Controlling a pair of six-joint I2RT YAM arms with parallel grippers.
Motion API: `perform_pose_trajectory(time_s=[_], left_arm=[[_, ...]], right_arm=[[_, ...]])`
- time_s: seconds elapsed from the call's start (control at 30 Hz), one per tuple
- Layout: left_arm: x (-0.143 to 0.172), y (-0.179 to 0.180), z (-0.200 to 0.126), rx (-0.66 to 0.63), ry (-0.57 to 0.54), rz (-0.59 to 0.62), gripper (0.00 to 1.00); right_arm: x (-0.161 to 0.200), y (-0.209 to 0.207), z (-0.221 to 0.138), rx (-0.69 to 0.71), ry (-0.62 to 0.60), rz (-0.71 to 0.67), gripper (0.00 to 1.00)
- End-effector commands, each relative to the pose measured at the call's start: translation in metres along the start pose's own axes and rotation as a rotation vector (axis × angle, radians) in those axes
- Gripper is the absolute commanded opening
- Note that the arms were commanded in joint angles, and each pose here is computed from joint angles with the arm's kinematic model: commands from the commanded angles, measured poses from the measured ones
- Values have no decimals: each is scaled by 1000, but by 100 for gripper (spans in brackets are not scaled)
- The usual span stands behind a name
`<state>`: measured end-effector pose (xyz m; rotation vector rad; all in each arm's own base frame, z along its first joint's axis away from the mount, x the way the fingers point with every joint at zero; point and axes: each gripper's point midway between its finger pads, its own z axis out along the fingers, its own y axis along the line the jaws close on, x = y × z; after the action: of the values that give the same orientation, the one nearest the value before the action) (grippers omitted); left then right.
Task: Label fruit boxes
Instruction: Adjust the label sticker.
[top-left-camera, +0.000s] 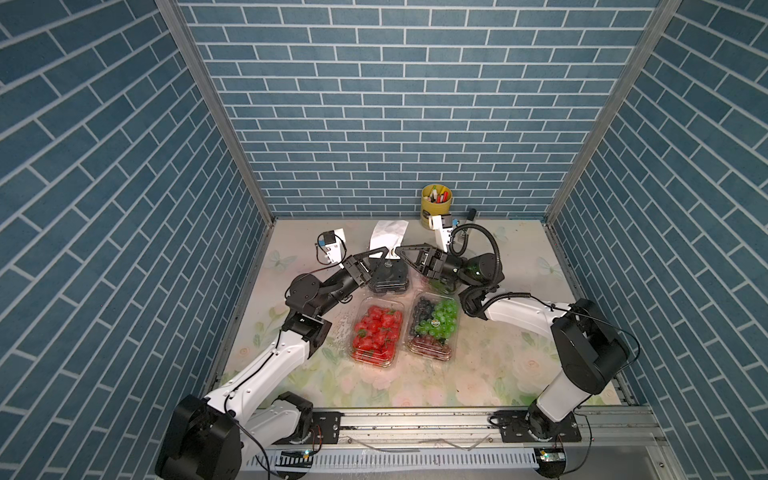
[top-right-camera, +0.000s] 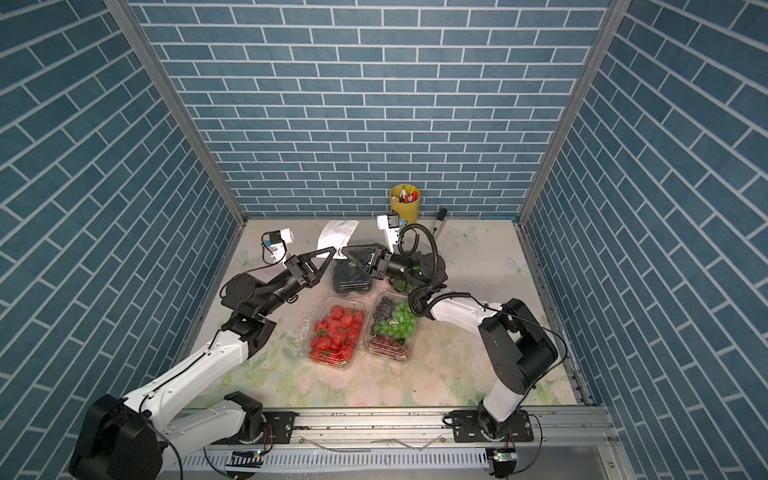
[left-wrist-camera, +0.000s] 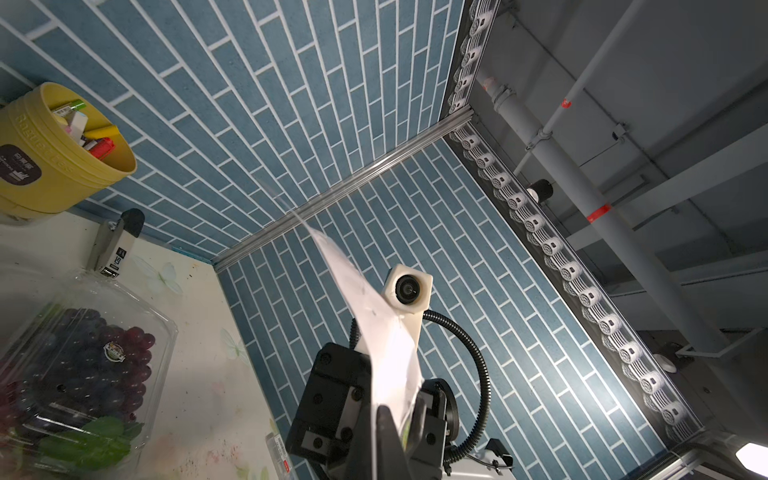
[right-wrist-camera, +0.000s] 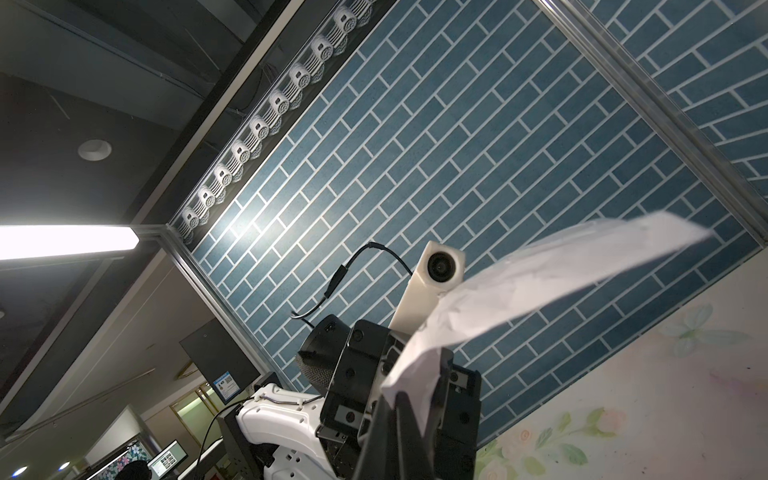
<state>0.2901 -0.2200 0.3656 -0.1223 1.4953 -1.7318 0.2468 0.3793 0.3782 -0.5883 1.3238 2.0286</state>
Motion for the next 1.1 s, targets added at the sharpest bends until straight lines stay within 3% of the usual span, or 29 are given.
perform_pose_trajectory(time_s=[0.0,0.6,1.07], left_arm=[[-6,-20,4,68,-11,38,0],[-4,-44,-3,152,-5,61,0],[-1,-29,3,150,9,31,0]], right_arm=[[-3,30,6,-76,15,-62,0],[-14,24,0,-50,-17,-69,0],[-9,30,5,-78,14,-64,0]])
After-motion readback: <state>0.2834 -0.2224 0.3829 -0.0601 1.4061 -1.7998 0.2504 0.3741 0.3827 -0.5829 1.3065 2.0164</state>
